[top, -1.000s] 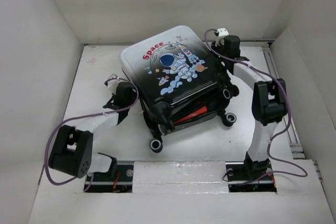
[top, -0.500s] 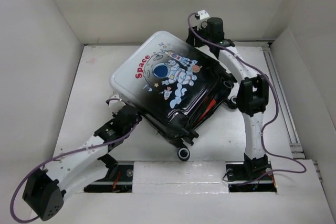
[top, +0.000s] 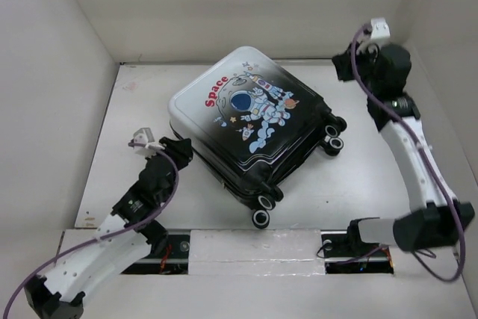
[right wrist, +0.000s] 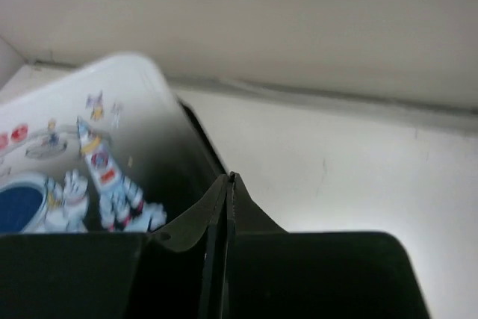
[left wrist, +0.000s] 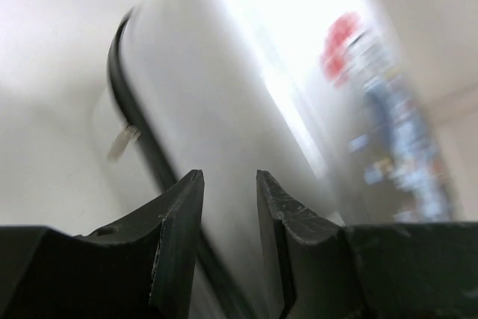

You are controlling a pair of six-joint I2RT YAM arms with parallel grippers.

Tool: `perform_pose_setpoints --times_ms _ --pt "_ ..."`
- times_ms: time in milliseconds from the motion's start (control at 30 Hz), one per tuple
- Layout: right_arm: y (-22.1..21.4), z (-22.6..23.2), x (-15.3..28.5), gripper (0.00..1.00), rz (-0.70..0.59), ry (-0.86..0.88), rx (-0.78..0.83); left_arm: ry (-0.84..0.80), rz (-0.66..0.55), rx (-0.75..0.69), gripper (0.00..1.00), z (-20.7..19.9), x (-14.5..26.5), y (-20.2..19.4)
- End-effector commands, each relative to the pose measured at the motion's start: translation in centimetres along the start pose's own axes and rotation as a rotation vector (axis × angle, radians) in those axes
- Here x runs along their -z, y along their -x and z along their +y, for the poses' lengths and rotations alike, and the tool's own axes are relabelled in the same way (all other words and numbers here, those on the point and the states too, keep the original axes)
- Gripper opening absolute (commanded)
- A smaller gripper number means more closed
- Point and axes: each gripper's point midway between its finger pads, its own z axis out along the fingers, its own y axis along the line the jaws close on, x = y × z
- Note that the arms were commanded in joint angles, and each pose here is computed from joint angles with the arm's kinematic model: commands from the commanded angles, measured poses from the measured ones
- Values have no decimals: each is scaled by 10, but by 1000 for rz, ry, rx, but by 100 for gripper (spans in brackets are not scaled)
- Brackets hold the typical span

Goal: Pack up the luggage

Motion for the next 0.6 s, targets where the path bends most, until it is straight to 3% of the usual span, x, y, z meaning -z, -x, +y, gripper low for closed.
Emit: perform_pose_setpoints --times_ms 0,33,100,133,233,267,300,333,400,500,567 --pt "-64 5 42 4 61 -103 -43 -118 -231 115 30 -38 15 72" --pt "-53 16 71 0 -4 -111 -61 -148 -277 163 30 -51 23 94" --pt "-107 20 92 0 97 -170 -83 -149 -321 165 34 -70 12 108" --pt "-119 22 101 0 121 -179 -100 -163 -351 192 36 -91 14 133" --pt "-162 19 130 0 233 -247 -119 -125 -257 66 39 -125 -33 129" --pt "-164 19 139 0 226 -264 -141 -165 -275 108 39 -151 -34 158" --pt "-171 18 145 0 237 -278 -151 -110 -258 75 39 -141 -67 159" --pt "-185 19 152 0 266 -296 -154 -171 -214 74 41 -153 -77 160" --pt "-191 24 160 0 253 -289 -205 -89 -244 67 42 -135 -116 181" --pt "-216 27 157 0 300 -296 -217 -50 -180 68 42 -115 -162 198" --pt "-232 28 147 0 336 -297 -222 66 -24 73 42 -57 -214 172"
